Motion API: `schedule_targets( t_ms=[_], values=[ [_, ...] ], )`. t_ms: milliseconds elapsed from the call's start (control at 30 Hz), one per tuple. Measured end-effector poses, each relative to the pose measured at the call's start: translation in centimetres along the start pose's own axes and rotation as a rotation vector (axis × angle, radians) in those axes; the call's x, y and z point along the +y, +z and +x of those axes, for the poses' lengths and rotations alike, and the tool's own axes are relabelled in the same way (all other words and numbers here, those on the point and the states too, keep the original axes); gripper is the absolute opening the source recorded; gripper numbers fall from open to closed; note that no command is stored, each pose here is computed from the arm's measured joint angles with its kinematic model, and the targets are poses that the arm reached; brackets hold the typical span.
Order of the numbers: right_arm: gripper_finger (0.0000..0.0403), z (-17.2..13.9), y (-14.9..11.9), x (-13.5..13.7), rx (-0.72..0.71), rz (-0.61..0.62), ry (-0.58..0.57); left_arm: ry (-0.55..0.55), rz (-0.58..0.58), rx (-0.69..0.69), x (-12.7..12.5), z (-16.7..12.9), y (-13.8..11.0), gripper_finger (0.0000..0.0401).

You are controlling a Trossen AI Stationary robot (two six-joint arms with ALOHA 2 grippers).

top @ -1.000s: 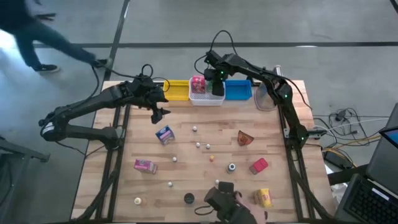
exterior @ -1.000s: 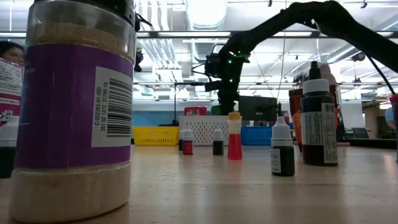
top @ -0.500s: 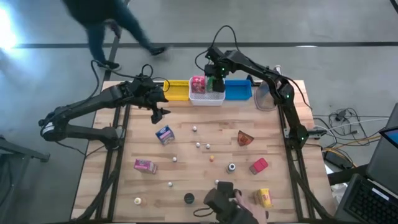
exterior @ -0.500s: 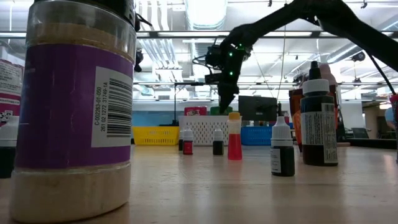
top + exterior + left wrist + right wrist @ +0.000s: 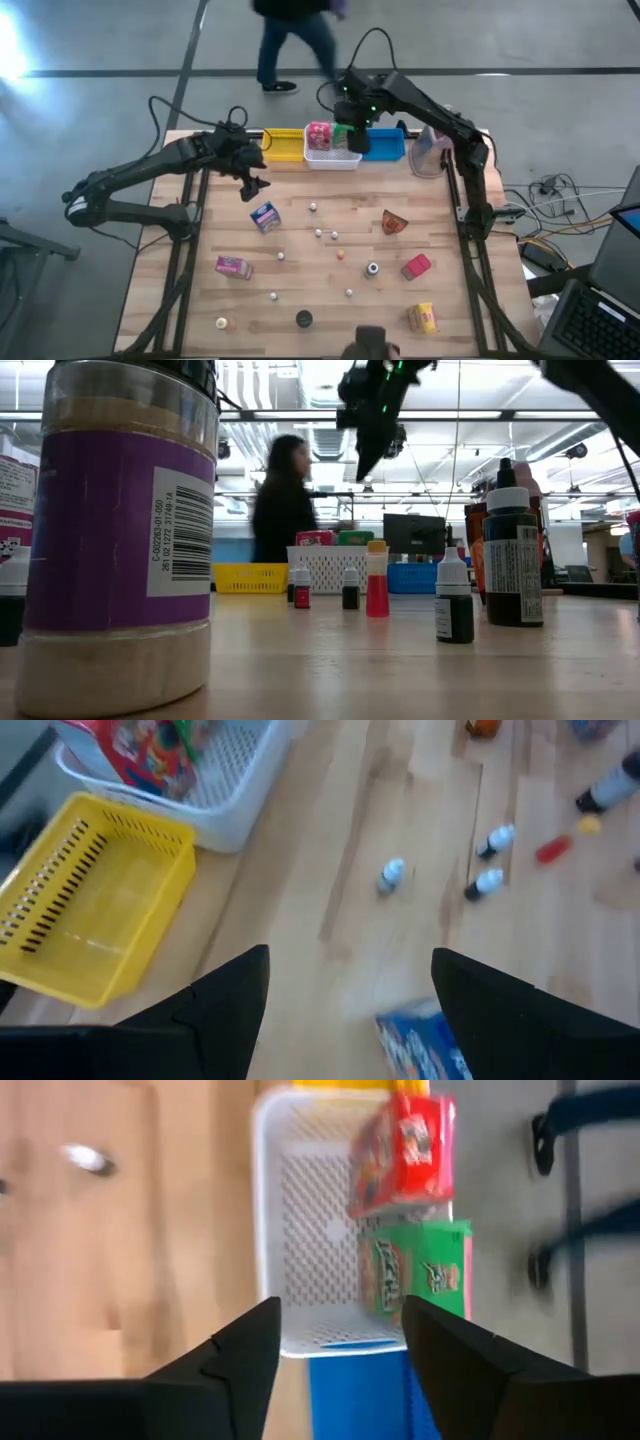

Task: Pick & Place Kitchen Items
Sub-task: Put the blue cereal box into the white basket

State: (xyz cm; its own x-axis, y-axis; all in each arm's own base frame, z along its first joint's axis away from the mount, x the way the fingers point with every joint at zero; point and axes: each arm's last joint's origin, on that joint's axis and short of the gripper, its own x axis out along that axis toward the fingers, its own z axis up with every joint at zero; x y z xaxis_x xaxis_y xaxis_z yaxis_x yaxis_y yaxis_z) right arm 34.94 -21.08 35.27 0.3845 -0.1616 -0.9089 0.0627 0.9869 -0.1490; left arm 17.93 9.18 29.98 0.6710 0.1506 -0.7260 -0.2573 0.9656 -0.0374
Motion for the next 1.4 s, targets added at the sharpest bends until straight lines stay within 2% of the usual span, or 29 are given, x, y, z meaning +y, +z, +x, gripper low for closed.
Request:
schedule_targets(
  t_ms=[133,267,400,533,767,967,1167,1400],
  values=[
    [0.0164,-3.2,0.4,2.3,-0.061,-0.047,-0.008,-0.028,0.032,0.097,-0.5,-0.3,-0.8,0.0284],
    [0.0137,-6.4,0.3,4.4,-0.130,-0.068,-0.018,-0.017,-0.019,0.154,-1.3,-0.9,-1.0,0.0284],
    [0.0115,-8.9,-0.2,5.3,-0.186,-0.060,-0.041,0.024,-0.048,0.150,-2.5,-1.7,-0.4,0.0284],
    [0.0100,-10.4,-0.7,5.4,-0.219,-0.022,-0.064,0.034,-0.083,0.090,-4.1,-3.1,1.1,0.0284],
    [0.0073,-10.9,-1.1,5.1,-0.218,-0.028,-0.090,0.008,-0.189,0.027,-6.6,-4.5,2.2,0.0284],
    [0.0049,-10.4,-1.0,5.1,-0.199,-0.031,-0.086,0.020,-0.159,0.045,-7.9,-4.0,2.0,0.0284],
    [0.0037,-10.4,-1.0,5.0,-0.196,-0.017,-0.083,0.032,-0.207,0.069,-8.2,-3.4,2.1,0.0284],
    [0.0043,-10.4,-1.1,5.1,-0.181,-0.018,-0.076,0.036,-0.191,0.087,-8.3,-2.8,2.1,0.0284]
  ],
)
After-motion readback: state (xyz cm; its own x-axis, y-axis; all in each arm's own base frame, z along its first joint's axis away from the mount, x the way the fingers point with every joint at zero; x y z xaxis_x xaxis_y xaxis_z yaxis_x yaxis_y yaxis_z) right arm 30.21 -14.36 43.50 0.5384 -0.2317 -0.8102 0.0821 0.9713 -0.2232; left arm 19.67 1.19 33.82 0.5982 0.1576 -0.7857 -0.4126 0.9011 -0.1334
